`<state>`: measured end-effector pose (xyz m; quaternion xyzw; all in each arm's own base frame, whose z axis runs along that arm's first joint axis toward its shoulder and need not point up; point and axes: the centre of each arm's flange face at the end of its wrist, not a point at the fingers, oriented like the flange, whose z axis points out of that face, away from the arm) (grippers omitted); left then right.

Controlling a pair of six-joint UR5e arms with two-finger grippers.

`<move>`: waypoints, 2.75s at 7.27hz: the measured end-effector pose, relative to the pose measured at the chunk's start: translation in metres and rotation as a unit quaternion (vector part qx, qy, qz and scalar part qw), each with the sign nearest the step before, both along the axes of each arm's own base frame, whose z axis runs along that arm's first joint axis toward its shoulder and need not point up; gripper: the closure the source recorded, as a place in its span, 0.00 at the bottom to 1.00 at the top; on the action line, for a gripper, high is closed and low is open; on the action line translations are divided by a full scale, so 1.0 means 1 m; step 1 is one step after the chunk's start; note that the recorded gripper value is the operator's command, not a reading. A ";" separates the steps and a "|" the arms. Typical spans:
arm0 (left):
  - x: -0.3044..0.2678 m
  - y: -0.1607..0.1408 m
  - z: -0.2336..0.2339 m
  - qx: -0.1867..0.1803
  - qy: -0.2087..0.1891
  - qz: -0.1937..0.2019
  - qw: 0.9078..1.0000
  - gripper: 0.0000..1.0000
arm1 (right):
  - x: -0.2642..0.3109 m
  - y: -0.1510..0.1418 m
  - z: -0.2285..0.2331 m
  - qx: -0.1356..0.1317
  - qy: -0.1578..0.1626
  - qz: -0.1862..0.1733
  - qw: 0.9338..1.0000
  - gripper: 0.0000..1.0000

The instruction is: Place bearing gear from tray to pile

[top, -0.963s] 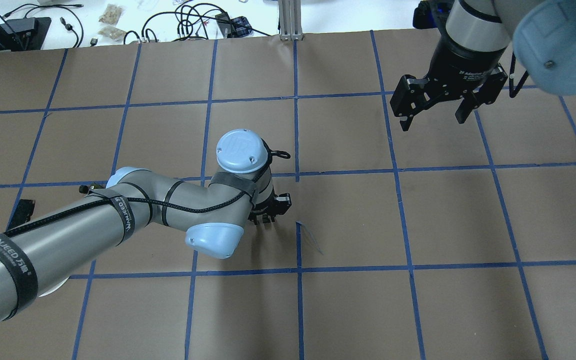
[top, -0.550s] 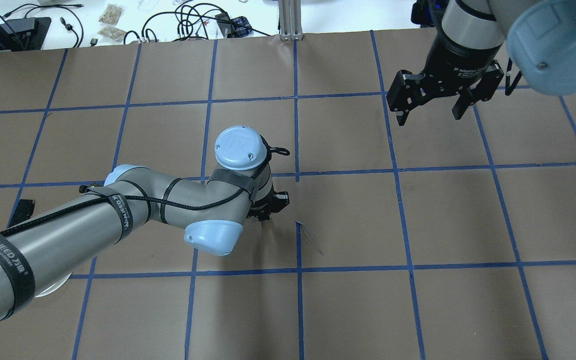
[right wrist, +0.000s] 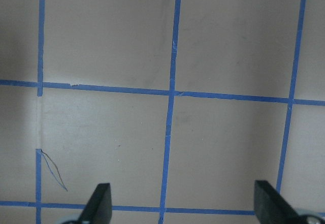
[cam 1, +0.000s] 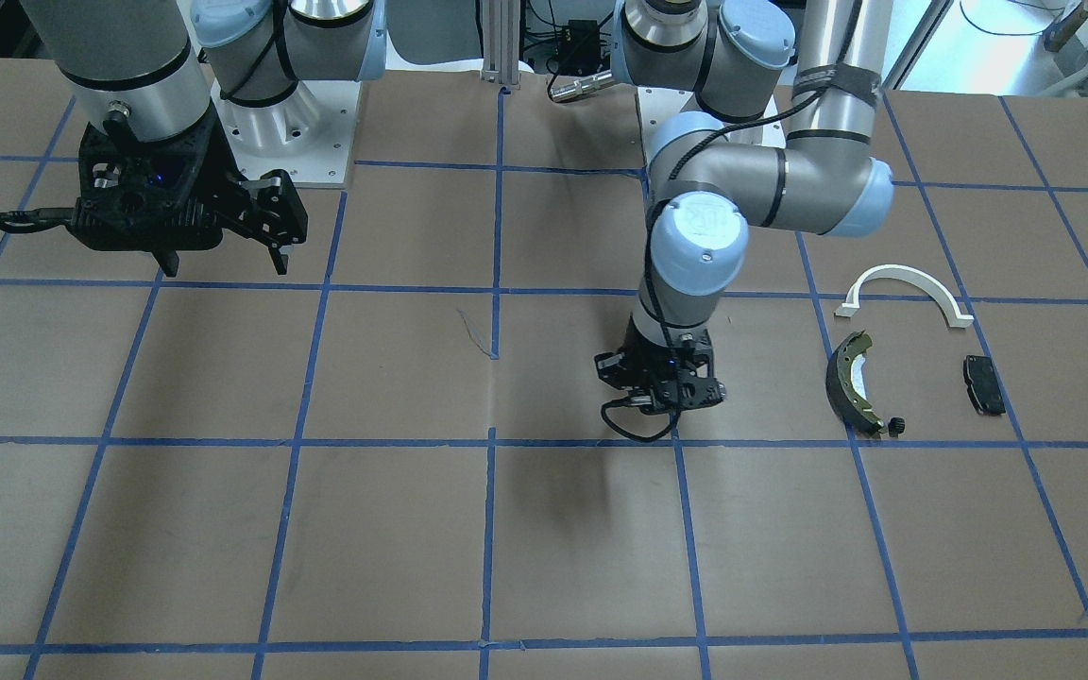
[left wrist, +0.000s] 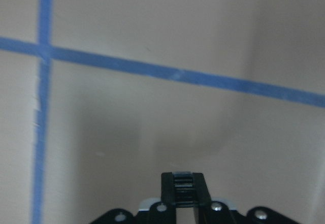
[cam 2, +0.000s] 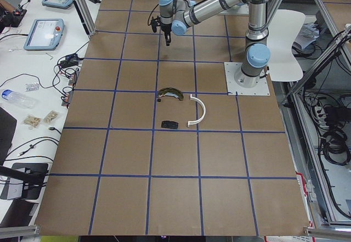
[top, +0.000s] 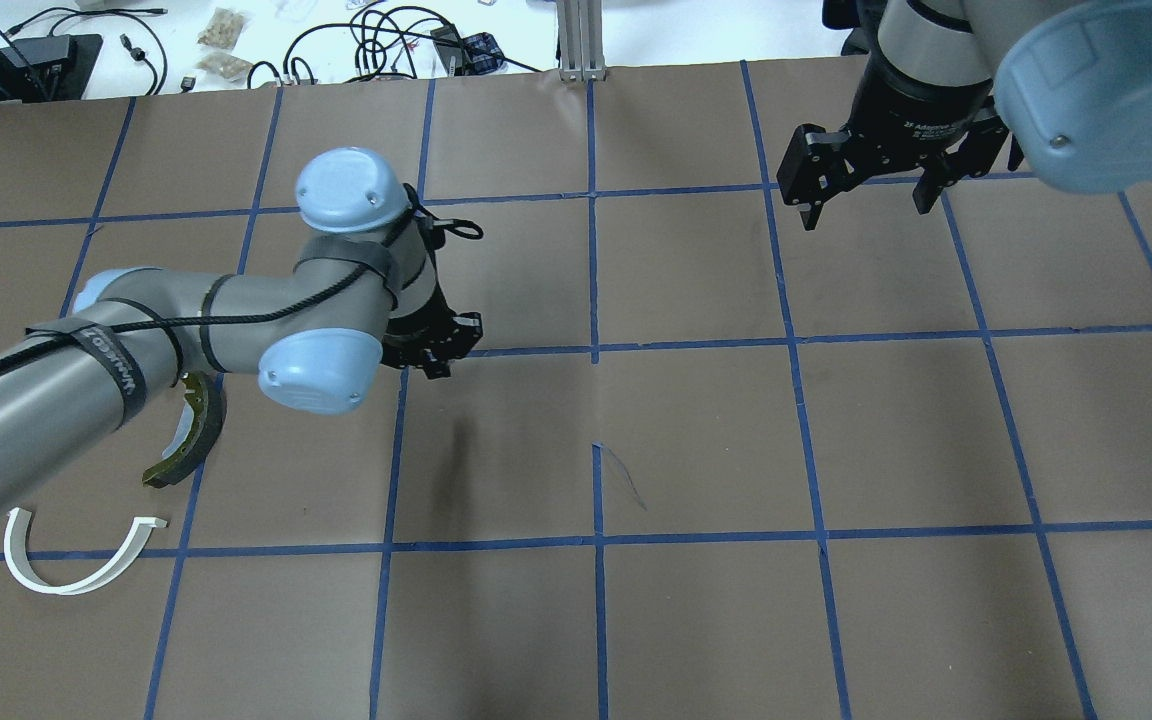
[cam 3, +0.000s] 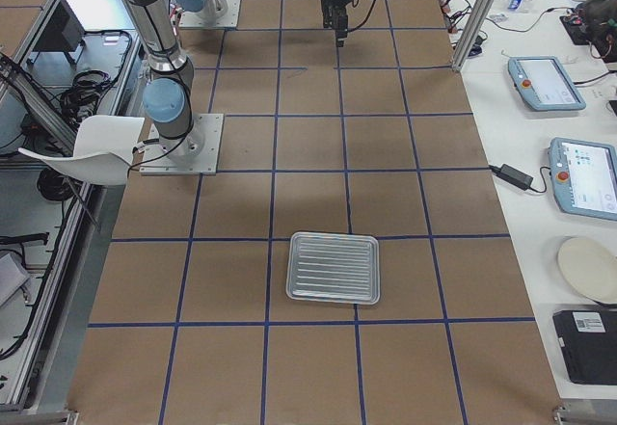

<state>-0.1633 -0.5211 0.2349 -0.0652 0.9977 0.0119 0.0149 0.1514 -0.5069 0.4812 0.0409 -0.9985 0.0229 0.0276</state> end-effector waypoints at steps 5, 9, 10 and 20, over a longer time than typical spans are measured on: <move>0.271 -0.019 0.012 0.023 -0.029 -0.081 0.996 1.00 | 0.007 0.003 -0.001 0.001 -0.025 -0.033 0.999 0.00; 0.352 -0.003 0.001 0.039 -0.014 -0.076 0.996 0.00 | 0.006 0.017 0.010 -0.004 -0.025 -0.032 0.999 0.00; 0.354 -0.002 -0.001 0.042 -0.013 -0.075 0.996 0.00 | 0.006 0.018 0.006 0.000 -0.024 -0.032 0.999 0.00; 0.174 -0.013 0.205 0.052 -0.002 -0.050 0.997 0.00 | 0.005 0.024 0.003 0.002 -0.021 -0.030 0.999 0.00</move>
